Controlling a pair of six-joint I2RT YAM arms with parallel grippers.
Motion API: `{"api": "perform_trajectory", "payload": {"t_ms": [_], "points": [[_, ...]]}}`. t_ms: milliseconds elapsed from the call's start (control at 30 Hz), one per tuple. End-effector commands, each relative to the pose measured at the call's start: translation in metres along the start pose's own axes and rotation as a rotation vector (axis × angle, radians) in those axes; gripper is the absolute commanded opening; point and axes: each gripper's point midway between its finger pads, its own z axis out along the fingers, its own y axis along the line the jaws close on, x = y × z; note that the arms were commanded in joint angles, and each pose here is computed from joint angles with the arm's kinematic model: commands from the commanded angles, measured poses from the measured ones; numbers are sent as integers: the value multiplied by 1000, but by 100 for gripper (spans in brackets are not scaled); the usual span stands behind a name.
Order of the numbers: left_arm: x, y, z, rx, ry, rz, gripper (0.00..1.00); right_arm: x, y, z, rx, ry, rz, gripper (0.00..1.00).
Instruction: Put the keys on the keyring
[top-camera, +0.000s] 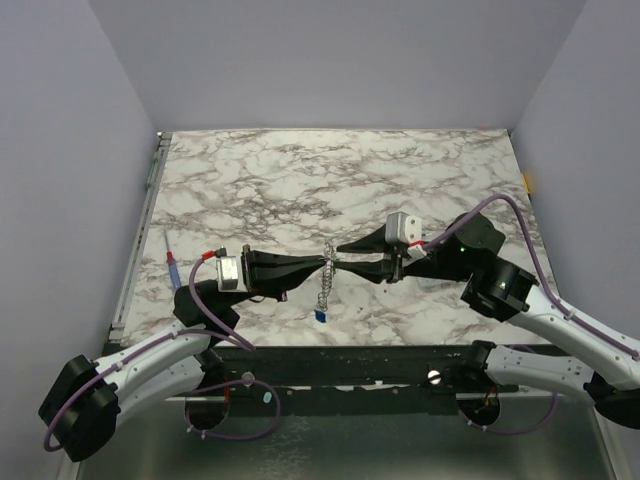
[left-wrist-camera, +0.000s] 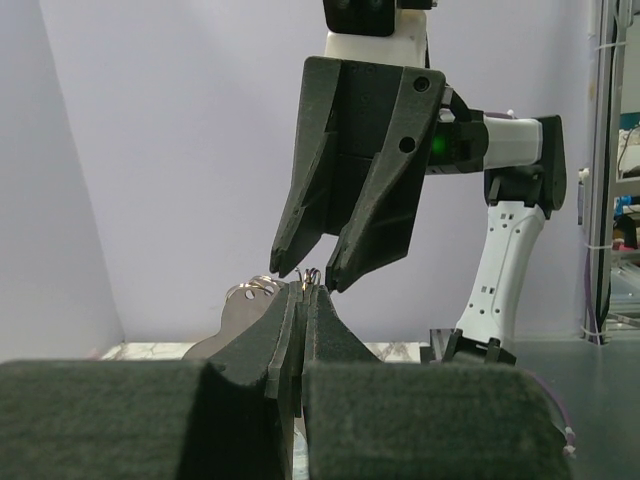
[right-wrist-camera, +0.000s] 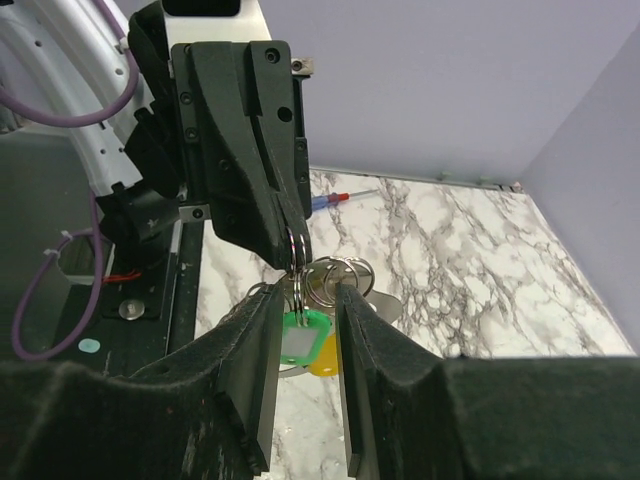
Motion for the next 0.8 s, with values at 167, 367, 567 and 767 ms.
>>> {"api": "perform_trajectory", "payload": {"t_ms": [167,367,567,767], "points": [[-11,-6,1,38,-38,25,0,-14,10,5,-76,-34,-3,35],[-8,-6,1,44,-27,22,0,-14,12,10,-107,-19,7,34],[-9,-5,1,44,-27,23,0,-6,13,15,-131,11,21,30],[-10,-5,0,42,-30,27,0,0,12,15,-118,29,29,29]]}}
